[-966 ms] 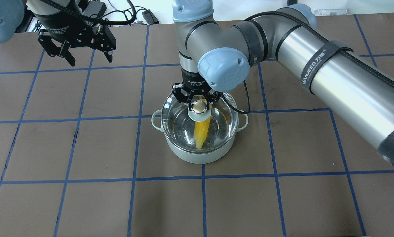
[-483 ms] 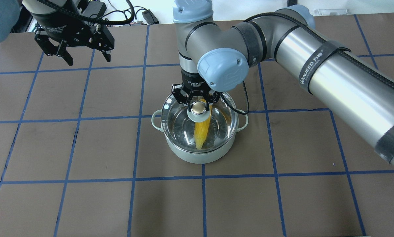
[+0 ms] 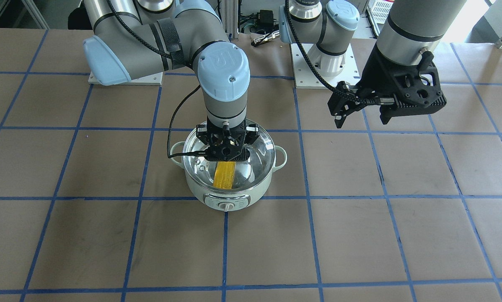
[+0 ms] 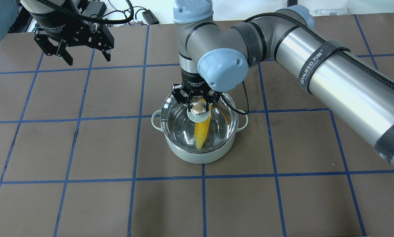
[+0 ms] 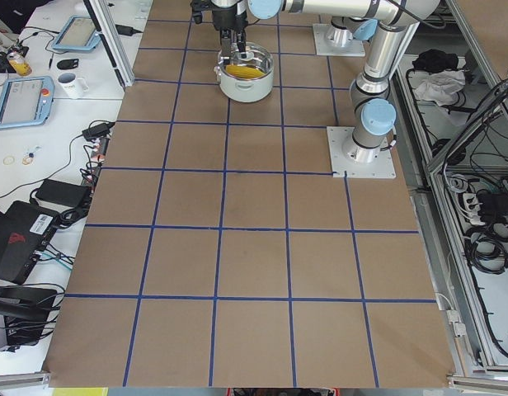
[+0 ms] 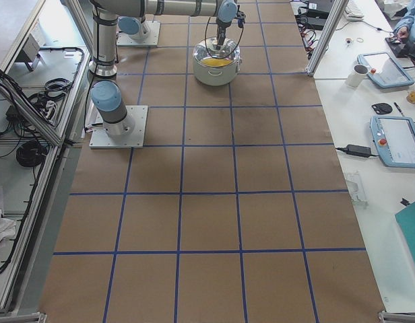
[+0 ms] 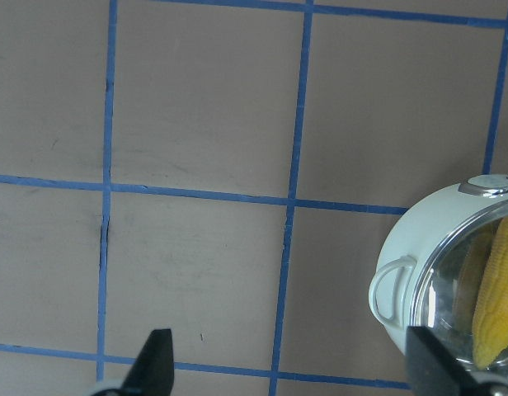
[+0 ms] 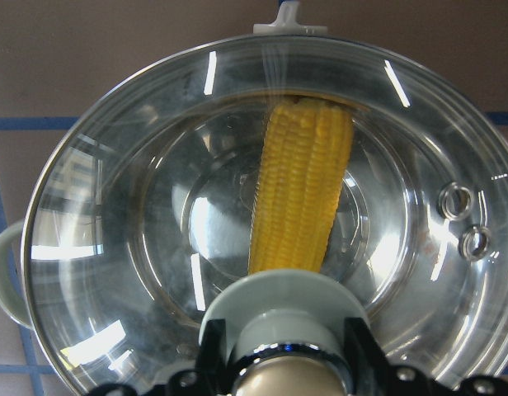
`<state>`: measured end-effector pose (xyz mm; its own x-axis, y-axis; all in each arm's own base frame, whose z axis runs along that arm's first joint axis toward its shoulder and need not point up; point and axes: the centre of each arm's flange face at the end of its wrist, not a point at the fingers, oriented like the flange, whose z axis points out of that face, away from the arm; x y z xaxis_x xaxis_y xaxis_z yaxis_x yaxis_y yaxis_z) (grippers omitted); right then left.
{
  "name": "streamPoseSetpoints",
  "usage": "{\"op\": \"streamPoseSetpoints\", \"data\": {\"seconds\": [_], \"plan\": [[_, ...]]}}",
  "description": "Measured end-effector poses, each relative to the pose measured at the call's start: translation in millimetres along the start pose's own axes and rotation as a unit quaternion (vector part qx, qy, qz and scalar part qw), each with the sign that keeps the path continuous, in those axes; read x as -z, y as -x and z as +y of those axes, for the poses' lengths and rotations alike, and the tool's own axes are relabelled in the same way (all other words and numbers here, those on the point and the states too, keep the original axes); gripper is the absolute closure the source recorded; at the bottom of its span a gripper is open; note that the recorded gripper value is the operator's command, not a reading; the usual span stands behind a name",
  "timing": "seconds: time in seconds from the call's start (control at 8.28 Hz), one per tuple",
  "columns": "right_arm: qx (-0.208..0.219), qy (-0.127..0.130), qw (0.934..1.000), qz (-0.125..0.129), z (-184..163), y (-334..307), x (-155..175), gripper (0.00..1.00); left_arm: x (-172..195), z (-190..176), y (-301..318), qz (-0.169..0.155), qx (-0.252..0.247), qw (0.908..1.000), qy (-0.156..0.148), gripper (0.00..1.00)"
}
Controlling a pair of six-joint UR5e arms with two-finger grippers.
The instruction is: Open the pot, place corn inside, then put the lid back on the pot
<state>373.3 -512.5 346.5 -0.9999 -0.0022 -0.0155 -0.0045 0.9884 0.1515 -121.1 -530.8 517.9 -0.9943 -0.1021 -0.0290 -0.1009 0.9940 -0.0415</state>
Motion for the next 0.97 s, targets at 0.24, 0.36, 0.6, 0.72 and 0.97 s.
{"op": "streamPoseSetpoints", "data": {"seconds": [0.24,0.36,0.6,0.72,0.97], "plan": [[0.0,0.0,1.0,0.0,-0.1,0.0,-0.1,0.39,11.0,7.0,1.5,-0.002,-0.001,1.0,-0.006,0.0],[0.0,0.0,1.0,0.0,0.0,0.0,-0.2,0.37,15.4,10.6,2.0,-0.003,-0.001,1.0,-0.009,0.0],[0.0,0.0,1.0,0.0,0.0,-0.1,-0.6,0.34,16.4,12.4,2.1,-0.003,-0.001,0.9999,-0.01,0.0],[0.001,0.0,1.0,0.0,-0.1,0.0,-0.5,0.33,16.4,12.4,2.2,-0.003,-0.001,0.9999,-0.011,0.0],[0.001,0.0,1.0,0.0,-0.1,0.0,-0.5,0.38,16.3,12.4,1.8,-0.001,-0.001,0.9999,-0.011,0.0]]}}
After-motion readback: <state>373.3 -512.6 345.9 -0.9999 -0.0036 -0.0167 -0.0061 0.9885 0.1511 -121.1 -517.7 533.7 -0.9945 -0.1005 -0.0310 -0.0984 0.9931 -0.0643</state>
